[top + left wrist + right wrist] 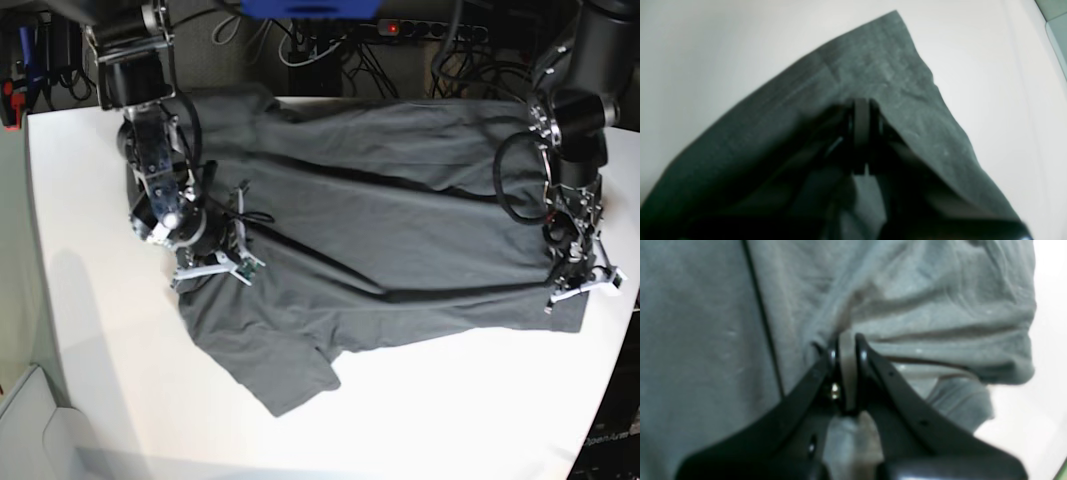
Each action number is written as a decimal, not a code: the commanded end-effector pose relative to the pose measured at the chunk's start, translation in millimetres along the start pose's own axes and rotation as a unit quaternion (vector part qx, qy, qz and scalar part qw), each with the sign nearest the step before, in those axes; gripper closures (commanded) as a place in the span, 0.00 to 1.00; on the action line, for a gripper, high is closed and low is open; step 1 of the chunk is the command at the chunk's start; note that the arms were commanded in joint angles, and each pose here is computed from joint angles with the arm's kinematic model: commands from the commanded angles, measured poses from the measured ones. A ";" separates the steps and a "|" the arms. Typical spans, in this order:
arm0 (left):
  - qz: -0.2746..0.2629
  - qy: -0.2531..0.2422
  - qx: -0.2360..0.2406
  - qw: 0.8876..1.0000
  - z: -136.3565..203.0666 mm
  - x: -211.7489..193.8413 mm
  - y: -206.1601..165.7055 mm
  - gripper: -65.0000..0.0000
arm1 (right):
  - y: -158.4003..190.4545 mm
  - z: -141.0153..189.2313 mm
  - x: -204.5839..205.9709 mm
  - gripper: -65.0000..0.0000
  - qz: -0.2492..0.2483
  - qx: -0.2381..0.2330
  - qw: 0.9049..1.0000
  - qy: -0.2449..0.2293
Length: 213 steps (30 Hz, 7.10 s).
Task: Layout the t-shirt on the table in an organized manner, then fold the t-shirt properly
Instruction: 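Grasp the shirt's hem corner with the right gripper and pull it outward, then drag the grey shirt's side edge with the right gripper toward the collar, then pull the shirt's side edges apart with both grippers to flatten it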
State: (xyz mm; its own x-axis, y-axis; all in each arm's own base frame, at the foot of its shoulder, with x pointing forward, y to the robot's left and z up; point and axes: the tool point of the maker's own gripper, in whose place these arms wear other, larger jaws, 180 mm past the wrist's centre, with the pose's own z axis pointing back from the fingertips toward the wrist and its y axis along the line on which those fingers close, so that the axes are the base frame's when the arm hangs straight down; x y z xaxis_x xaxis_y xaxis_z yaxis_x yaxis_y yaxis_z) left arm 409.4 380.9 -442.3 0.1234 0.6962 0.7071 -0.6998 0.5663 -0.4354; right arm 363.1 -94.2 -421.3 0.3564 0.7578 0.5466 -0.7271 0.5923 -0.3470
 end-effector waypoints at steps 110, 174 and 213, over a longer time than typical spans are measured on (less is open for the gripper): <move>-0.030 0.098 -0.051 0.993 152.0 -12.4 56.7 1.00 | -226.7 -19.2 0.8 1.00 -0.216 -0.241 0.940 -0.110; -0.214 0.235 0.036 0.948 92.1 -90.3 72.3 1.00 | -106.4 47.3 -159.4 1.00 -0.259 -0.109 0.956 0.081; -0.172 0.139 -0.055 0.974 57.3 8.6 -62.1 0.99 | -172.4 22.7 -30.7 1.00 -0.220 -0.112 0.969 -0.028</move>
State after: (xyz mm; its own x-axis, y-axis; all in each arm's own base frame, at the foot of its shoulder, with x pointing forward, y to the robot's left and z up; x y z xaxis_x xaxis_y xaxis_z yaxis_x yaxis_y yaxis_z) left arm 406.4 313.7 -392.8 0.5661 0.5482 0.6157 -0.5006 0.8220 -0.2717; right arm 450.6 -220.5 -381.9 0.6058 0.4058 0.6843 -0.3806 0.9032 -0.1987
